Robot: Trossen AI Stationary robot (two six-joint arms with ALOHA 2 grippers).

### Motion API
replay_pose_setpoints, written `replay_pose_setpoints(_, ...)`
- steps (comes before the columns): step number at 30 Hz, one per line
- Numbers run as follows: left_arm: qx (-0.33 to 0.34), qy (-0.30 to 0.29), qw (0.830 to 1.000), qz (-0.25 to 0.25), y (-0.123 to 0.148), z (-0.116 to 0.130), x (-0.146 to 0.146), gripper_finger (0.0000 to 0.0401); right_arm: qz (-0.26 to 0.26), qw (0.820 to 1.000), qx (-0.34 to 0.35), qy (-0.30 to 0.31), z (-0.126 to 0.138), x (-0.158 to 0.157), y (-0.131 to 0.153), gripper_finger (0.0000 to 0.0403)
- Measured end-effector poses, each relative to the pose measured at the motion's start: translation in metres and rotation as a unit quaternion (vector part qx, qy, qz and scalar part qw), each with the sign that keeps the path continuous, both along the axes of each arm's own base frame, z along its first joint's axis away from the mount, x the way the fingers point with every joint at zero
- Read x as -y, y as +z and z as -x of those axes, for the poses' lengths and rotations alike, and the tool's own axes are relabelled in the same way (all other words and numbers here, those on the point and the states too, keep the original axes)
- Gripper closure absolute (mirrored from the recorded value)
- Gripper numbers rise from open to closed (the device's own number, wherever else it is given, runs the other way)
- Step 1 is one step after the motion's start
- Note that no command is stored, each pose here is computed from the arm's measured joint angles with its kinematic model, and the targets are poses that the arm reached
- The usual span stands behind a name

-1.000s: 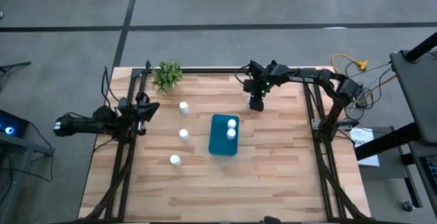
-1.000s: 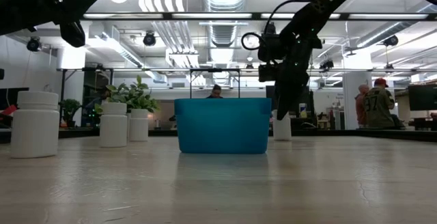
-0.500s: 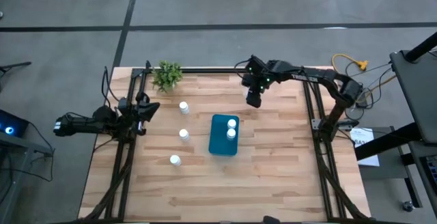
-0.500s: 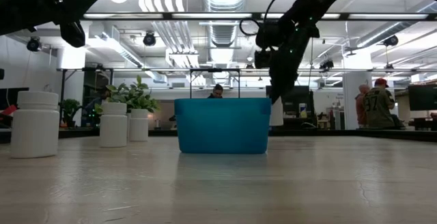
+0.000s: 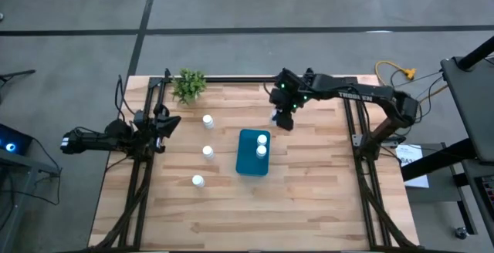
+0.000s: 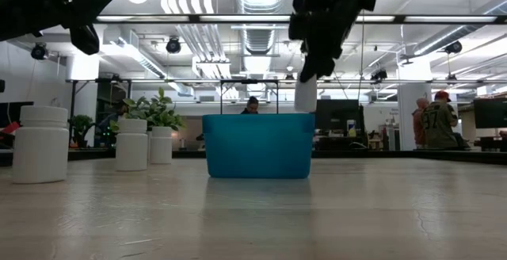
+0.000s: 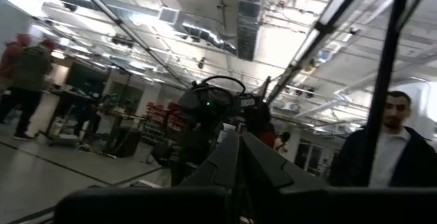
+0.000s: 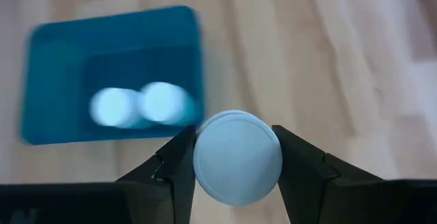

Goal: Pick and place pill bottles into a basket
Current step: Put the white pill bottle into the blue container

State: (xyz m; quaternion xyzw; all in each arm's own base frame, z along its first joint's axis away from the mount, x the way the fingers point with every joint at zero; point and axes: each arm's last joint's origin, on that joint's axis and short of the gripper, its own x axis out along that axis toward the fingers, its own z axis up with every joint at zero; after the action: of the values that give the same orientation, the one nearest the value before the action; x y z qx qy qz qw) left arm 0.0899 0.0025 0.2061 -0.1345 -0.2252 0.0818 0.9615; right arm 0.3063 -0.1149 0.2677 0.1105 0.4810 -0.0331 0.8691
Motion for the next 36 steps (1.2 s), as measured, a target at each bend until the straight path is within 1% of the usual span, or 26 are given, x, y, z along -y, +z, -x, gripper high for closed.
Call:
replay_pose_setpoints(5,-0.027,-0.045,0.998,-0.020,-0.005,-0.003,0.003,0.0401,-0.013,1.000,0.011,0.022,-0.007,-0.031,0.008,0.0253)
replay_pose_setpoints(8,-0.050,-0.068,0.996,-0.020,-0.009,-0.004,0.004,0.0401,-0.022,0.999,0.018,0.030,-0.013,-0.048,0.010,0.0253)
replay_pose_setpoints(12,-0.070,-0.076,0.994,-0.021,-0.013,-0.006,0.005,0.0401,-0.030,0.998,0.031,0.038,-0.021,-0.069,0.010,0.0253)
replay_pose_setpoints(19,-0.071,-0.076,0.994,-0.022,-0.013,-0.006,0.005,0.0401,-0.025,0.998,0.041,0.041,-0.027,-0.098,0.012,0.0253)
replay_pose_setpoints(23,-0.071,-0.076,0.994,-0.022,-0.013,-0.006,0.005,0.0401,-0.018,0.998,0.045,0.038,-0.028,-0.110,0.012,0.0253)
replay_pose_setpoints(26,-0.071,-0.076,0.994,-0.022,-0.013,-0.006,0.005,0.0401,-0.008,0.998,0.048,0.038,-0.029,-0.115,0.012,0.0253)
replay_pose_setpoints(29,-0.070,-0.075,0.994,-0.022,-0.013,-0.006,0.005,0.0401,-0.009,0.998,0.052,0.034,-0.030,-0.117,0.013,0.0253)
replay_pose_setpoints(36,-0.070,-0.075,0.994,-0.021,-0.013,-0.006,0.005,0.0401,-0.005,0.997,0.054,0.051,-0.030,-0.125,0.012,0.0253)
